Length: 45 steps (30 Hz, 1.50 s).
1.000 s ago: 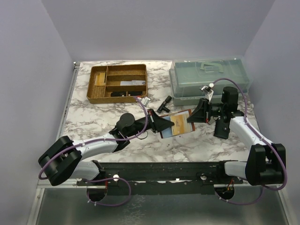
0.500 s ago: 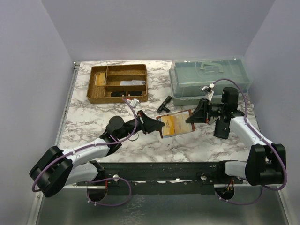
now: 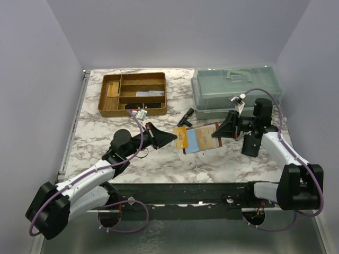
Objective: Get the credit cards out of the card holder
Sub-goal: Remove the credit card from the card holder, then place the credit card in the storage box.
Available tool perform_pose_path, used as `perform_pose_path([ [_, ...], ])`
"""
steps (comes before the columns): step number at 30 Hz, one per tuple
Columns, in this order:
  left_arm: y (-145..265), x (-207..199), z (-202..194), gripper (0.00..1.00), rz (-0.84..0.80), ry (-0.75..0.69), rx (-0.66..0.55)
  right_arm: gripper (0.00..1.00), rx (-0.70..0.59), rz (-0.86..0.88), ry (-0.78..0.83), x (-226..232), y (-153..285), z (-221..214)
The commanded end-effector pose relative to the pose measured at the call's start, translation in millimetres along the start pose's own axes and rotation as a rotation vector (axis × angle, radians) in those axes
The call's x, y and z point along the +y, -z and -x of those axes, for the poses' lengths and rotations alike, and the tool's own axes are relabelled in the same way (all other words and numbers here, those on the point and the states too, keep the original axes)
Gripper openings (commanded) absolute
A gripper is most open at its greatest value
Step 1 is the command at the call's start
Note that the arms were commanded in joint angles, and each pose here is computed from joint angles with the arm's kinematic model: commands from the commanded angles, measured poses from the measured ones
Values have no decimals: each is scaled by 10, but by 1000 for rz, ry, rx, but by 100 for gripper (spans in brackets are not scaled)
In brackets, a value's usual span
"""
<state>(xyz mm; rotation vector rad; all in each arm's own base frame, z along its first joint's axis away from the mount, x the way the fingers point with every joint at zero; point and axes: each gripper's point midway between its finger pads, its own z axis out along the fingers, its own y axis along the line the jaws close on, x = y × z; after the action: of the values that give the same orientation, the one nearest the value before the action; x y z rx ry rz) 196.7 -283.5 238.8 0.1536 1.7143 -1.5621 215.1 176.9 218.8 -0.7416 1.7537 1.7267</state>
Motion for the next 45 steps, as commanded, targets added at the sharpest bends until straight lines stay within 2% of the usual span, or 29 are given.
perform_pose_path([
  [1,68,-23,55,0,24,-37,35,0,13,119,38,267,89,-38],
  [9,146,-23,197,0,74,-82,32,0,8,111,48,269,100,-27],
  [15,246,24,561,0,181,-135,2,0,-7,91,55,264,115,-9],
  [18,320,165,775,0,287,-151,-6,0,-10,85,61,267,118,-1],
  [25,672,932,1351,0,656,-267,49,0,-17,70,75,262,118,18],
  [34,1137,1882,2502,0,910,-496,51,0,-21,52,98,281,111,17],
  [39,1362,2492,2962,0,994,-492,66,0,-19,65,95,300,112,13],
  [45,1548,3144,3225,0,1056,-453,120,0,-12,81,82,311,117,-7],
])
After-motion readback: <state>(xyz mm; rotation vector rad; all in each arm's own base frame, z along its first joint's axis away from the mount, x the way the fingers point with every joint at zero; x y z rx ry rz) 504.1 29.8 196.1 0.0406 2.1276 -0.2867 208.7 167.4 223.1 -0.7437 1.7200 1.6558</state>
